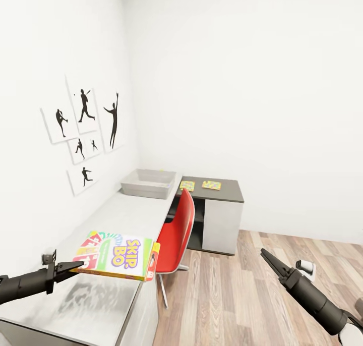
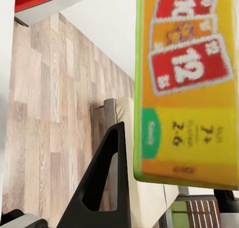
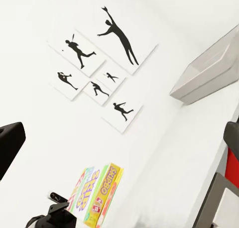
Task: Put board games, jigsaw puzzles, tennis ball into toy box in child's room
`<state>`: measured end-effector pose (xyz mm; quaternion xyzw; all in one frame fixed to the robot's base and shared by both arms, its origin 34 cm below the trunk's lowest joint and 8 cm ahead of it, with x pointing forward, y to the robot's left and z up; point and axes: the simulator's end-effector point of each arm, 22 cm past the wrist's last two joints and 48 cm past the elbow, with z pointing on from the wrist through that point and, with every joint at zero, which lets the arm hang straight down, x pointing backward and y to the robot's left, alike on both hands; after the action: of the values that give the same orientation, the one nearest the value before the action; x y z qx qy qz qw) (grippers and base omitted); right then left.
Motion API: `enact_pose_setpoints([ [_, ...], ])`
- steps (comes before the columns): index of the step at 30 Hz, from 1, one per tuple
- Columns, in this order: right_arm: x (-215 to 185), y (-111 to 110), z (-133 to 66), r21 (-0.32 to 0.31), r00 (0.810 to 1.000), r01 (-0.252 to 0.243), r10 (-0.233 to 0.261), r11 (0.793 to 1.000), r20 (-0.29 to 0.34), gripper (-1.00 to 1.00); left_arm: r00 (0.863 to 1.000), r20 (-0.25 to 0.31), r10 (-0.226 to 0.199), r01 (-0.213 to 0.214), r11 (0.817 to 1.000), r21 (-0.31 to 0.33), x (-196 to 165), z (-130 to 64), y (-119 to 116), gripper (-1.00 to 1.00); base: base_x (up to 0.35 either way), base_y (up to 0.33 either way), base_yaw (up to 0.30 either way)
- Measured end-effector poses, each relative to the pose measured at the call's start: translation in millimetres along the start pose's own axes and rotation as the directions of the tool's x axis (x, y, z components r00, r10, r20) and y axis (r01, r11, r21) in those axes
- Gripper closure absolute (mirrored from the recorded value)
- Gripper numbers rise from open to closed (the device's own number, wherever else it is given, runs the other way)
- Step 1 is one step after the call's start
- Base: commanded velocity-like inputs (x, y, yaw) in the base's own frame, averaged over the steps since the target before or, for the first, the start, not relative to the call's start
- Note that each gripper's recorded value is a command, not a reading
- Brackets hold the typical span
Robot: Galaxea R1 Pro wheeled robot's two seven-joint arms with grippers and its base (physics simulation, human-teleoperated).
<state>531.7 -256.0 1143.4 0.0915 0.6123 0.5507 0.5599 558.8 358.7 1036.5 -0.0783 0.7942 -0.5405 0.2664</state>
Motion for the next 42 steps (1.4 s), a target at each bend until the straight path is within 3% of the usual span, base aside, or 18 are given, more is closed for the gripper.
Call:
enact_pose_setpoints([
  [22, -0.4, 2.3, -0.9, 0.004, 1.000, -0.004, 0.004, 1.000, -0.002, -1.00, 1.000, -0.002, -0.002, 0.002, 1.000, 0.002, 1.7, 0.2, -3.1, 1.00, -0.066, 0.000, -0.216],
  [32, -0.8, 2.4, -0.7, 0.004, 1.000, 0.001, -0.001, 1.000, 0.001, -1.00, 1.000, 0.003, -0.007, 0.007, 1.000, 0.002, 1.5, -0.2, -2.1, 1.00, -0.009, -0.039, -0.002],
  [42, -1.0, 2.2, -0.8, 0.005, 1.000, 0.002, -0.002, 1.000, 0.000, -1.00, 1.000, 0.006, -0.004, 0.004, 1.000, 0.000, 0.4, -1.8, -1.9, 1.00, 0.000, -0.281, 0.239],
])
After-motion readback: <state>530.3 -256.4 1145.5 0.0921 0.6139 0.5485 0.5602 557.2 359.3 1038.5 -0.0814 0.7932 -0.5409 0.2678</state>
